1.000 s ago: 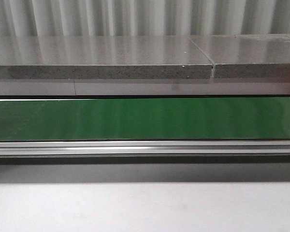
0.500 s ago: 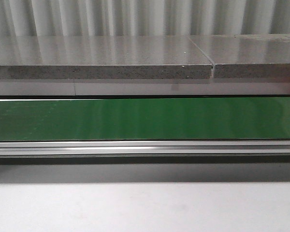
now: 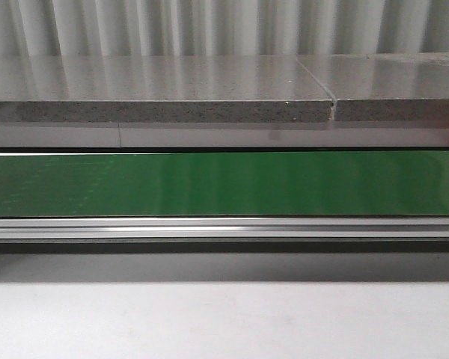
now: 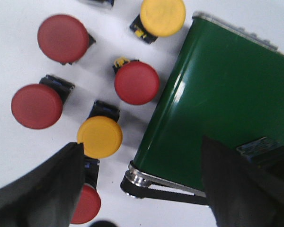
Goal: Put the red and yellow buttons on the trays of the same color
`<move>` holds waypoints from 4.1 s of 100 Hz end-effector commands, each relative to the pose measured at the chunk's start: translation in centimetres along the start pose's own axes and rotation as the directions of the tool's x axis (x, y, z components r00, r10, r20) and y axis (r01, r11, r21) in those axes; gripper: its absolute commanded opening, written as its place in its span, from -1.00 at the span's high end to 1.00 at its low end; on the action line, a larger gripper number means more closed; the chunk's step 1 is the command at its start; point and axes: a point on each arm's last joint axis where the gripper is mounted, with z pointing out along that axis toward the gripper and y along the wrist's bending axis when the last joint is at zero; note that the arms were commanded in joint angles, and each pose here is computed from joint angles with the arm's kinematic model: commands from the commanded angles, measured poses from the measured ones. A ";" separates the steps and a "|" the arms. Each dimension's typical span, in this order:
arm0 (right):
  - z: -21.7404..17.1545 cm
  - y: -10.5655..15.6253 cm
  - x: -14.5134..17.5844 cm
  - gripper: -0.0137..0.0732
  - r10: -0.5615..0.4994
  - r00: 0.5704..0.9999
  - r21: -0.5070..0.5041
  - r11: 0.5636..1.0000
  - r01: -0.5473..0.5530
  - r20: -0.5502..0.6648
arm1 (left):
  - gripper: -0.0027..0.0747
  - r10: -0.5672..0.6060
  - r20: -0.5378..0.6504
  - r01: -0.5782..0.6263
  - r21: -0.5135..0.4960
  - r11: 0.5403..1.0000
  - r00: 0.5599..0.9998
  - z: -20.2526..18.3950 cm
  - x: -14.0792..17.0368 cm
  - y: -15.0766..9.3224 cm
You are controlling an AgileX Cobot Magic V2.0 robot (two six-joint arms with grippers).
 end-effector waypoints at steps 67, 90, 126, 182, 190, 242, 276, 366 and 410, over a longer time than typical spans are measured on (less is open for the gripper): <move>-0.3 0.0 -1.5 0.92 -0.013 0.993 0.010 1.000 0.012 0.118 | -0.36 -0.029 0.064 0.033 -0.066 0.997 0.998 1.9 7.7 2.8; -0.3 0.0 -1.5 0.92 -0.013 0.993 0.010 1.000 0.012 0.118 | -0.36 -0.066 0.080 0.072 -0.076 0.995 0.995 2.1 7.7 3.9; -0.3 0.0 -1.5 0.92 -0.013 0.993 0.010 1.000 0.012 0.118 | -0.36 -0.088 0.021 0.090 -0.072 0.993 0.996 4.6 6.9 4.5; -0.3 0.0 -1.5 0.92 -0.013 0.993 0.010 1.000 0.012 0.118 | 0.01 -0.088 0.027 0.090 -0.087 0.992 0.996 6.1 6.1 4.8; -0.3 0.0 -1.5 0.92 -0.013 0.993 0.010 1.000 0.012 0.118 | 0.18 -0.088 0.027 0.090 -0.087 0.992 0.996 6.1 6.1 4.8; -0.3 0.0 -1.5 0.92 -0.013 0.993 0.010 1.000 0.012 0.118 | 0.40 -0.055 0.183 0.071 -0.085 0.994 0.982 -0.5 6.4 3.8; -0.3 0.0 -1.5 0.92 -0.013 0.993 0.010 1.000 0.012 0.118 | 0.40 0.094 0.297 -0.075 -0.077 0.994 0.950 -6.6 4.6 -0.5; -0.3 0.0 -1.5 0.92 -0.013 0.993 0.010 1.000 0.012 0.118 | -0.07 0.290 0.166 -0.289 -0.030 0.957 0.942 -0.6 2.2 -7.5; -0.3 0.0 -1.5 0.92 -0.013 0.993 0.010 1.000 0.012 0.118 | -0.11 0.320 0.415 -0.358 0.017 0.934 0.852 -5.0 3.5 -10.2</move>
